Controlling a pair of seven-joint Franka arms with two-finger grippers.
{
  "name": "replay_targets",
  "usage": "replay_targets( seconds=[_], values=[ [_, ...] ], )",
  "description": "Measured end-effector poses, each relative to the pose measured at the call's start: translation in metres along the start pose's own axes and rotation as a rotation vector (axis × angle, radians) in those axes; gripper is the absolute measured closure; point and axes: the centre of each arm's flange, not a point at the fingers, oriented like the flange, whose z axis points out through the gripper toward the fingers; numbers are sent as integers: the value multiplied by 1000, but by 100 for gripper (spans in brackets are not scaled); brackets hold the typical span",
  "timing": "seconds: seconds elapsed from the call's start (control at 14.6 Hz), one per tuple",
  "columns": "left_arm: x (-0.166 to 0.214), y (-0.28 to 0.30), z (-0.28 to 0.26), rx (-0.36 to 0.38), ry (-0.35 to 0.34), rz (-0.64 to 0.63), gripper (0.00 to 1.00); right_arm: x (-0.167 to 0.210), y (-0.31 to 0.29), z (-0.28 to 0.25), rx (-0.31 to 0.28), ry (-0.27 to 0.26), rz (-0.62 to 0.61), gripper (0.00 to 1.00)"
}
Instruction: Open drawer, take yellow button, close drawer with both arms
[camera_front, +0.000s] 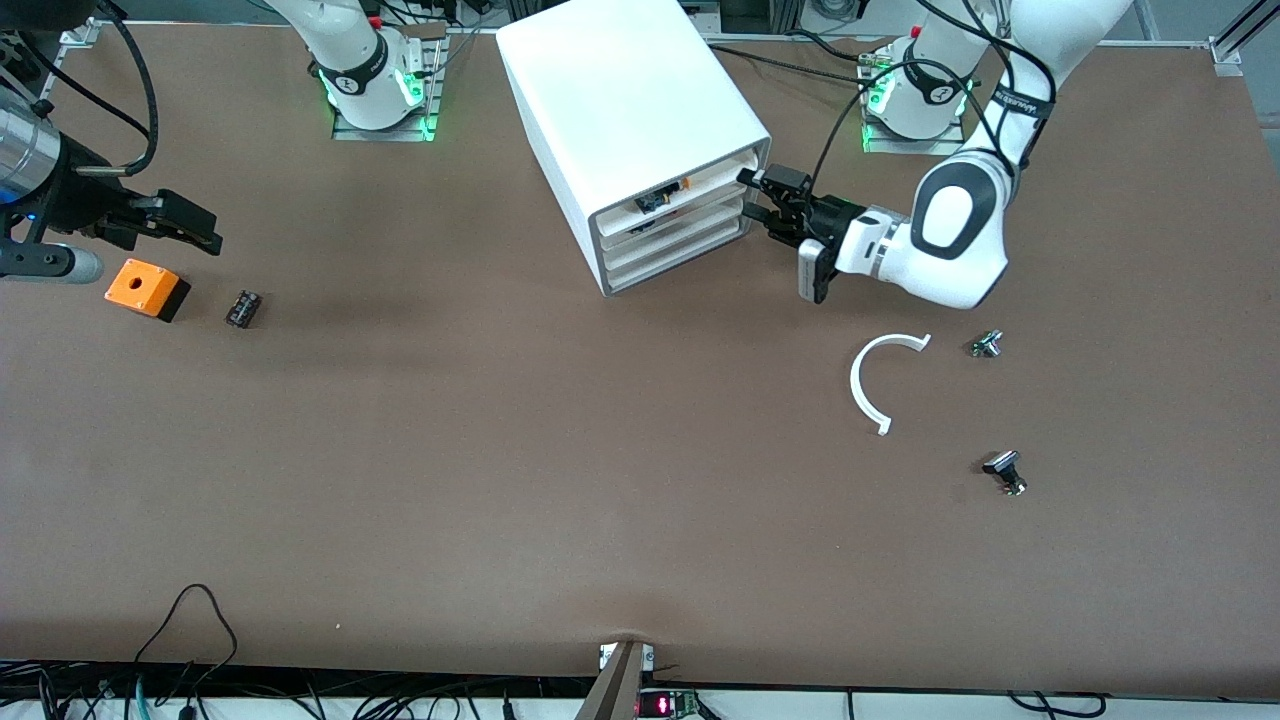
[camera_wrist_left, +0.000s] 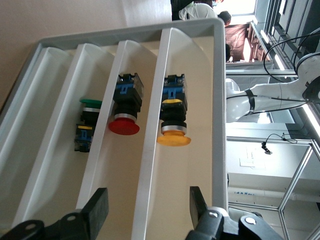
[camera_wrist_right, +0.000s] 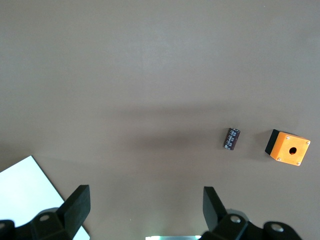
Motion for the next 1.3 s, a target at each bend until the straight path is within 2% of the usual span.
replay_targets(
  seconds=[0.21,0.27,0.34,0.48,0.55,0.69,0.75,1.03,1.3],
  values=[
    [-1,-3,11,-5,-17,-4,27,0,0,0,0,-3,0,0],
    [-1,-4,13,-8,-21,-6,34,0,0,0,-1,-4,0,0],
    [-1,-5,15,-11,-26,-6,47,-1,0,0,-1,-5,0,0],
    [-2,-6,24,-20,-43,-8,49,-1,0,0,-1,-5,0,0],
    [-2,-7,28,-24,-50,-10,58,-1,0,0,-1,-5,-1,0],
    [-2,-10,31,-28,-54,-15,82,-1,-3,0,-1,-3,2,0],
    [-2,-11,32,-33,-55,-13,89,-1,-8,1,-1,-3,14,0],
    [2,-11,27,-37,-42,-7,89,3,-48,10,-4,-1,76,0],
    [23,-26,-16,-26,-9,8,89,12,-89,8,6,20,185,0]
  ],
)
